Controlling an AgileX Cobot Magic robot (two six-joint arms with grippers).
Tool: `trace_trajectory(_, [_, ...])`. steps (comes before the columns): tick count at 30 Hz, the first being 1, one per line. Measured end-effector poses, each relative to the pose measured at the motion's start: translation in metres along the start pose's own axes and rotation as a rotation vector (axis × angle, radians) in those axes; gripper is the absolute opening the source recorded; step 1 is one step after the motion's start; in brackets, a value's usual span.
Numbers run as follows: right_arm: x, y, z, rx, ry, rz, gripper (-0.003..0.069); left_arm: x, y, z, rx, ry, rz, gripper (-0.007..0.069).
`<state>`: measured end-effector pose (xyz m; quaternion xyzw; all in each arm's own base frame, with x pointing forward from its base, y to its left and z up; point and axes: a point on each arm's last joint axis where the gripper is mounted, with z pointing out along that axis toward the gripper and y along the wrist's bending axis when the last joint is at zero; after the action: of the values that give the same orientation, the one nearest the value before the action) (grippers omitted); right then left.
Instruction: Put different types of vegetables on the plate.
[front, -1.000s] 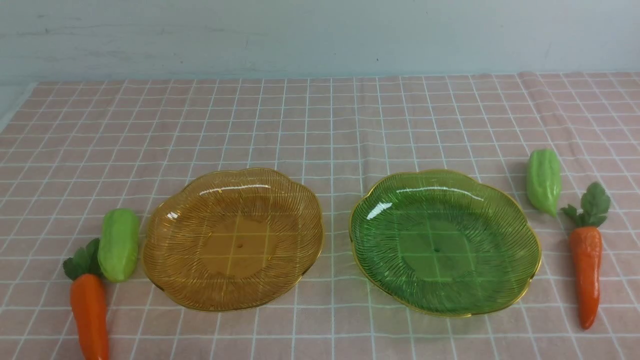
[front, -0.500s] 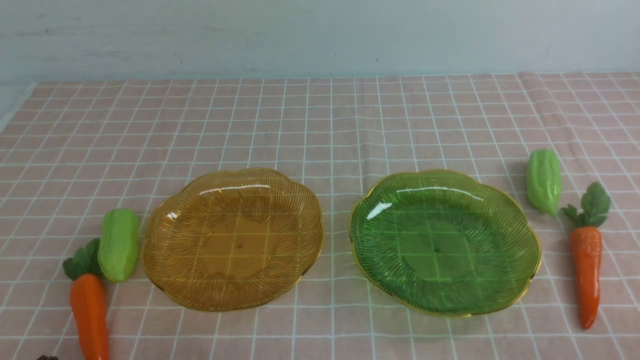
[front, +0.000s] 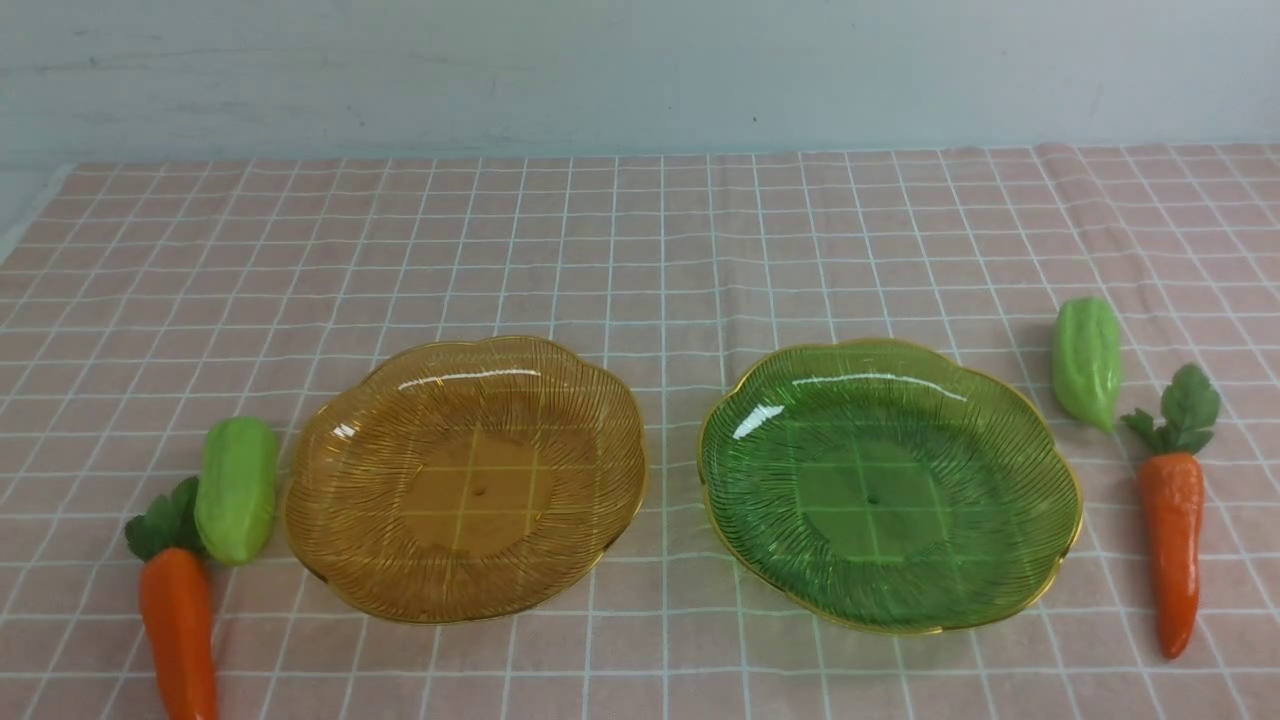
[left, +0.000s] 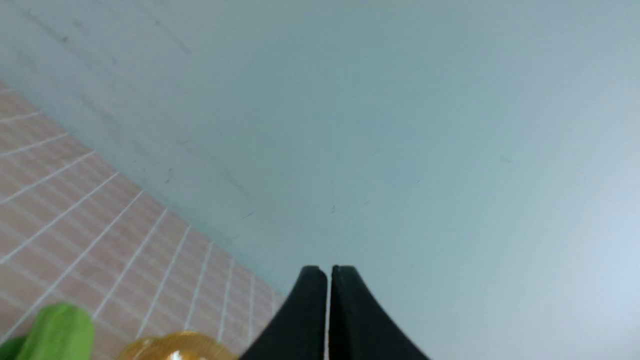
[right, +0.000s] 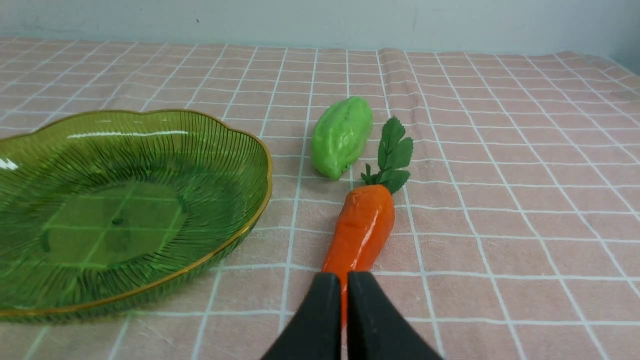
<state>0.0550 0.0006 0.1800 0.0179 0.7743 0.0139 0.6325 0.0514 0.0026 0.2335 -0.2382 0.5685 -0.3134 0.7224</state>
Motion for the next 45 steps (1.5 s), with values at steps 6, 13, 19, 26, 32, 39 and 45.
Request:
trace_trajectory(6, [-0.017,0.001,-0.002,-0.053,-0.196,0.391,0.0015,-0.034,-0.057,0.004,0.105,0.146,0.173,-0.0003])
trace_trajectory(13, [-0.025,-0.002,-0.003,-0.091,-0.278,0.766,0.0015,-0.010,-0.051,0.064,-0.229,0.914,0.475,-0.0003])
trace_trajectory(19, [-0.024,-0.002,-0.003,-0.097,-0.273,0.814,0.0015,0.006,-0.018,0.089,-0.545,1.145,0.504,-0.0003])
trace_trajectory(26, [-0.063,0.014,-0.020,-0.209,-0.179,0.668,0.0015,0.030,0.011,0.116,-0.722,1.285,0.493,-0.0003])
trace_trajectory(32, [-0.156,0.034,-0.023,-0.287,0.099,0.360,0.0015,0.054,0.032,0.128,-0.785,1.384,0.481,-0.0003])
trace_trajectory(39, [-0.192,0.042,0.005,-0.347,0.487,0.162,0.0015,0.054,0.041,0.149,-0.824,1.390,0.427,-0.0003])
trace_trajectory(45, [-0.189,0.042,0.017,-0.351,0.564,0.144,0.0015,0.049,0.055,0.169,-0.863,1.373,0.360,0.0025])
